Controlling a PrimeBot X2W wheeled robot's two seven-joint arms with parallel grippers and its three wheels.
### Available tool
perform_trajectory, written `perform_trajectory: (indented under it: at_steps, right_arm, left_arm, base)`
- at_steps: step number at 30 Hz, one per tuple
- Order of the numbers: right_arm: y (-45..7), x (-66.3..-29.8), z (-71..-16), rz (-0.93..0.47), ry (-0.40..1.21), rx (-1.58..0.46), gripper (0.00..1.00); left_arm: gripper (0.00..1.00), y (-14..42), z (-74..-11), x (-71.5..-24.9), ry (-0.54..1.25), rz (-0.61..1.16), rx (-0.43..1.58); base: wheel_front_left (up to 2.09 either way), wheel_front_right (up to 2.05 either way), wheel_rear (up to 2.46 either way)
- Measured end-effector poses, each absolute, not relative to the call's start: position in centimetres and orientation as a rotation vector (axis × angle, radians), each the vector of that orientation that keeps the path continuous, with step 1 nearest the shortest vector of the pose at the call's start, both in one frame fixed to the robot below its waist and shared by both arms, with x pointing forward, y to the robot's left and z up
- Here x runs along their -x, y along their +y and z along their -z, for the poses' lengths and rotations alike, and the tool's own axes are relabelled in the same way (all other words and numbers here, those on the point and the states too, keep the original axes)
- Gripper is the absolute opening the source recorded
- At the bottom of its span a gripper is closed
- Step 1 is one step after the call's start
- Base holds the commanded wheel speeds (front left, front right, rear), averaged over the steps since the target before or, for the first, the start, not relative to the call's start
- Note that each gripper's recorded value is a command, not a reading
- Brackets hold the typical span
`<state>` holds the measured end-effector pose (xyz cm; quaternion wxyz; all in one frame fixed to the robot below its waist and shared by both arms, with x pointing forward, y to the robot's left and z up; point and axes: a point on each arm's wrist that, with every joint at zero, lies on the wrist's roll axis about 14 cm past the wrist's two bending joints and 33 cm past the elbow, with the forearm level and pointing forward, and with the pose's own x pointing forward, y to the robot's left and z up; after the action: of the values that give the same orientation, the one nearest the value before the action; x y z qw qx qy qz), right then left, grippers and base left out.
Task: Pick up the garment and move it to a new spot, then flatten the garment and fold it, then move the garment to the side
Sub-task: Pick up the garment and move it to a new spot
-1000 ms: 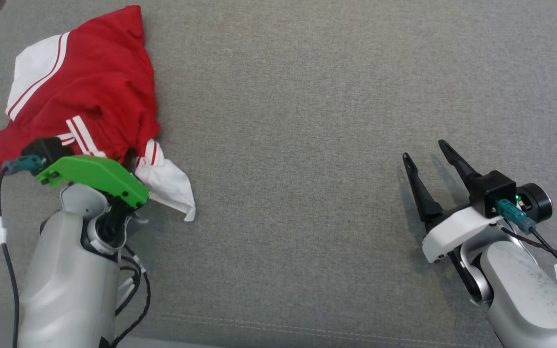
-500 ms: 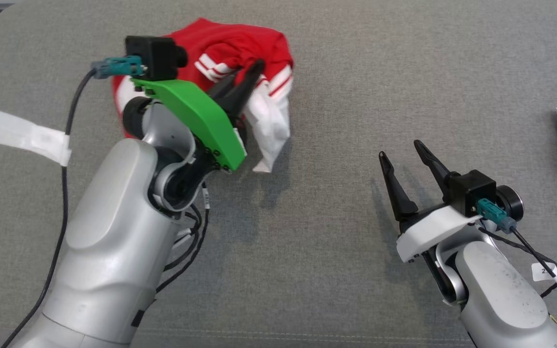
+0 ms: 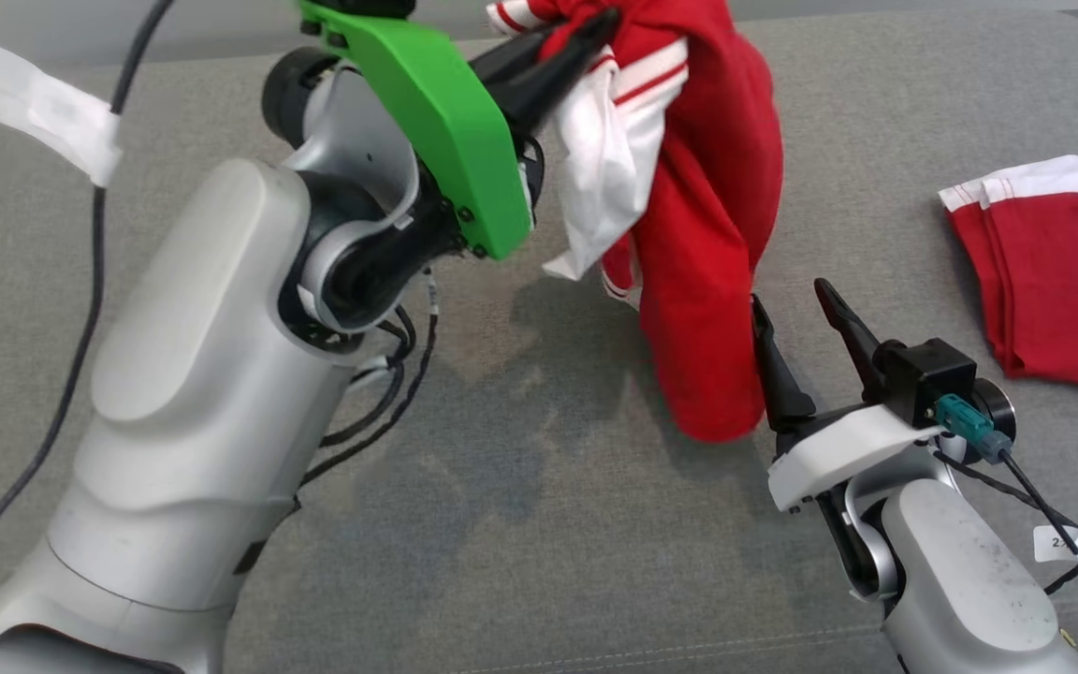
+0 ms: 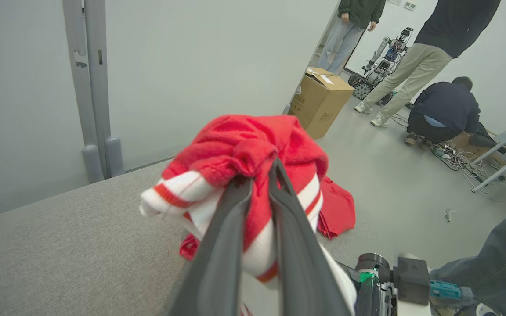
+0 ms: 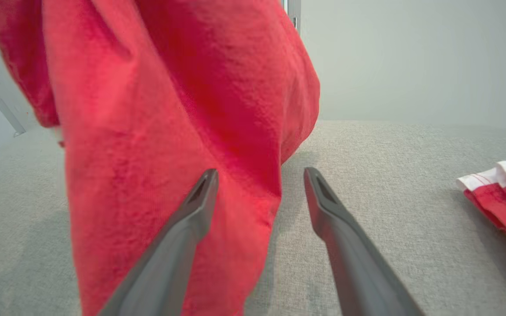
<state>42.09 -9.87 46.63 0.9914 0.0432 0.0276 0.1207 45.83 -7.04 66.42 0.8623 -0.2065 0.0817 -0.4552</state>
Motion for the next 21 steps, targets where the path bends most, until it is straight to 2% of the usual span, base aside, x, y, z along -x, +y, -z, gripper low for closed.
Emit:
perform_trajectory:
  at_steps: [14,21]
  right_arm:
    - [-14.7,-40.3,-46.2,-0.084,0.070,-0.099,1.00]
    - [-12.3,-40.6,-47.1,-0.171,0.043,-0.102,1.00]
  left_arm:
    - [0.00,-3.8,-65.0,-50.7,0.316,0.811,0.228]
    - [0.00,-5.6,-62.1,-50.2,0.433,0.844,0.158]
  base:
    - [0.00,0.00,0.00]
    - [0.00,0.00,0.00]
